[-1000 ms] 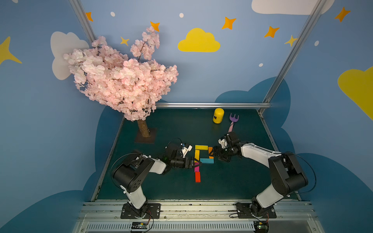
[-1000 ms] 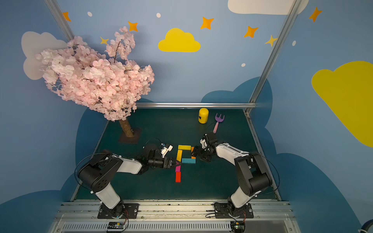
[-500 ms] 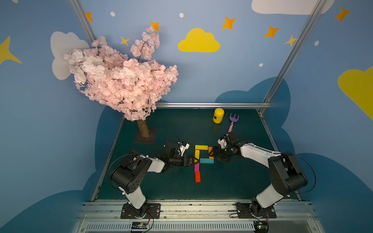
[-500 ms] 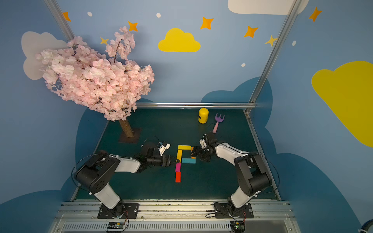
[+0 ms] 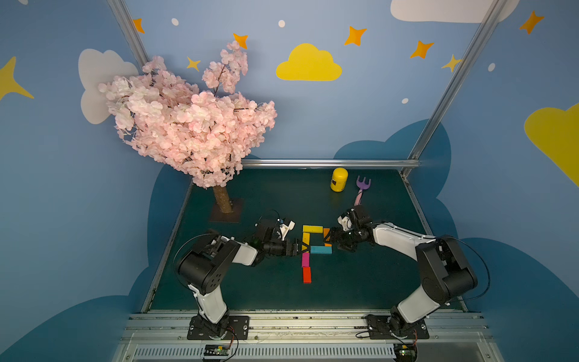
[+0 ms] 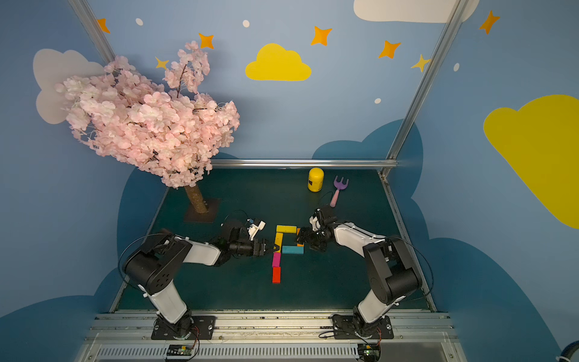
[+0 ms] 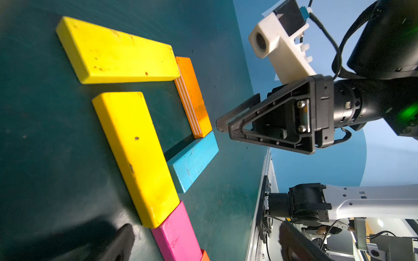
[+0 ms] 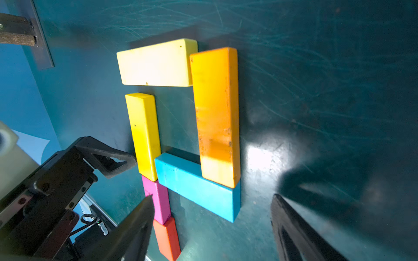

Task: Assemble the letter p with building blocks
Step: Adjust the building block at the center of the board.

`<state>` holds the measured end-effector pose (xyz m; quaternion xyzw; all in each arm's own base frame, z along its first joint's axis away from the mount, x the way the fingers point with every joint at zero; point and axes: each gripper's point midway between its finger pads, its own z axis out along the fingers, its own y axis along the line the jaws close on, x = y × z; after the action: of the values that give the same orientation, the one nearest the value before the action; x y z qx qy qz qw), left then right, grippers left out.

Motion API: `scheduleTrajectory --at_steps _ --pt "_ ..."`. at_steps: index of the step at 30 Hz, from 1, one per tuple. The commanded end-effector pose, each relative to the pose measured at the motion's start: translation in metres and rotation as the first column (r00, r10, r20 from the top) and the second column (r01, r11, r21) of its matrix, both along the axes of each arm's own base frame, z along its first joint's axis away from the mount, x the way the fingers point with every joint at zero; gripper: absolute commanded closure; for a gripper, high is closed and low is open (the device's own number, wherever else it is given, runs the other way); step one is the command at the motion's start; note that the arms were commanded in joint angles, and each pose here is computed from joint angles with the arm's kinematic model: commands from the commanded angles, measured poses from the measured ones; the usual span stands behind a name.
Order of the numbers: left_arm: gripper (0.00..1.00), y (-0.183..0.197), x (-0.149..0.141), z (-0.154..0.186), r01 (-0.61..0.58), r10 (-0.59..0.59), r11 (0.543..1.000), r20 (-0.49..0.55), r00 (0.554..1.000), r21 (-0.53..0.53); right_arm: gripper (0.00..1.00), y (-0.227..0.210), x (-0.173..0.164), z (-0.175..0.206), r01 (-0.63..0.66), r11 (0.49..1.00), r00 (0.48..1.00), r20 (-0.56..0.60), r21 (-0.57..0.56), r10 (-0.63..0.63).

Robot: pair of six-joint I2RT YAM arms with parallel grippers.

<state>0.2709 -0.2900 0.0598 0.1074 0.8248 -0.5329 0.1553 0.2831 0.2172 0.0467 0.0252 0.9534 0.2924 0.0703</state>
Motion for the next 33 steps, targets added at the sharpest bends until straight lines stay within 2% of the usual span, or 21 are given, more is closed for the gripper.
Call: scheduleTrajectory --at_steps 1,33 --pt "0.00 -0.005 0.004 0.008 0.018 -0.018 0.999 0.020 1.000 -0.035 0.19 0.001 -0.005 -0.008 -0.008 1.000 1.000 -0.020 -0.006 0.007" --pt "0.00 -0.016 -0.001 0.007 0.052 -0.051 0.997 0.018 0.999 -0.049 0.19 0.001 -0.009 -0.013 -0.008 1.000 0.999 -0.034 -0.005 0.008"
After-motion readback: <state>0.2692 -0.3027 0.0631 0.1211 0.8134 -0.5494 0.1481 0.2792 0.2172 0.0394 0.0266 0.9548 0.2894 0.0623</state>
